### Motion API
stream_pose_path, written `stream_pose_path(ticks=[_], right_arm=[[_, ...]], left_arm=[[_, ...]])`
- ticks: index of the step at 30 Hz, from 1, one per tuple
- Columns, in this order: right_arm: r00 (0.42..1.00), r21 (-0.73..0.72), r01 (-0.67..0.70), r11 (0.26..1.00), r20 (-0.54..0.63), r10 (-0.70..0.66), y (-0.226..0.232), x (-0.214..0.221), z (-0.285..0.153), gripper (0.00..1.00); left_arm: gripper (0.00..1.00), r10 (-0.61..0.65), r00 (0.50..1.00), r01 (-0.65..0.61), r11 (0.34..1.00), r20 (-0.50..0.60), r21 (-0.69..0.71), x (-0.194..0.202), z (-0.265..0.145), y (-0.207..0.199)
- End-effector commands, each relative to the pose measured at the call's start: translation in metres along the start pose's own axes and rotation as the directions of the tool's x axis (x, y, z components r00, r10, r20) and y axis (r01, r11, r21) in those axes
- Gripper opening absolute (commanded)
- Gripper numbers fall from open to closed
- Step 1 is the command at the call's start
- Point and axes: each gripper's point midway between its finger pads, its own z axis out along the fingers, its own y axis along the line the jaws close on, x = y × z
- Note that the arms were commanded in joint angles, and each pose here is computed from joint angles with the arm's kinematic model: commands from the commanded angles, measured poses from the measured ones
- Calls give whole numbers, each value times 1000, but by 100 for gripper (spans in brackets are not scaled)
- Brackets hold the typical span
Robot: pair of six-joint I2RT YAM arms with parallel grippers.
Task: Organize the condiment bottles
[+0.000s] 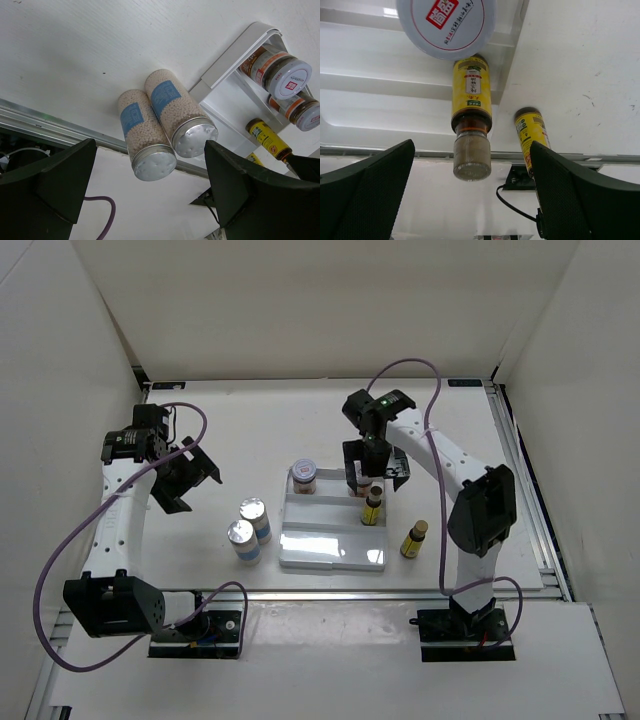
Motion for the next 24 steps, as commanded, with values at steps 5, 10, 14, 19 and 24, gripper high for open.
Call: stream_pose_path(ticks=[5, 10, 14, 19, 24], right_arm=[[1000, 40, -29, 999, 12, 29, -39, 52, -83, 99], [986, 58, -161, 985, 62, 157, -66, 73, -93, 99], [963, 58, -267, 962, 50, 264, -85, 94, -90, 99], [950, 62, -312, 948, 5, 312, -92, 127, -81, 96], [904, -10, -401, 916, 158, 397, -103, 134, -72, 96]], left_arm=[[100, 1, 1000, -1, 1000, 1, -3, 6, -6, 5], [100, -8, 1000, 8, 1000, 1, -3, 6, -6, 4], [100, -8, 1000, 8, 1000, 9, -8, 7, -6, 7], [100, 58, 996, -55, 998, 70, -42, 5, -12, 13], [100, 162, 984, -157, 985, 76, -68, 16, -14, 19]])
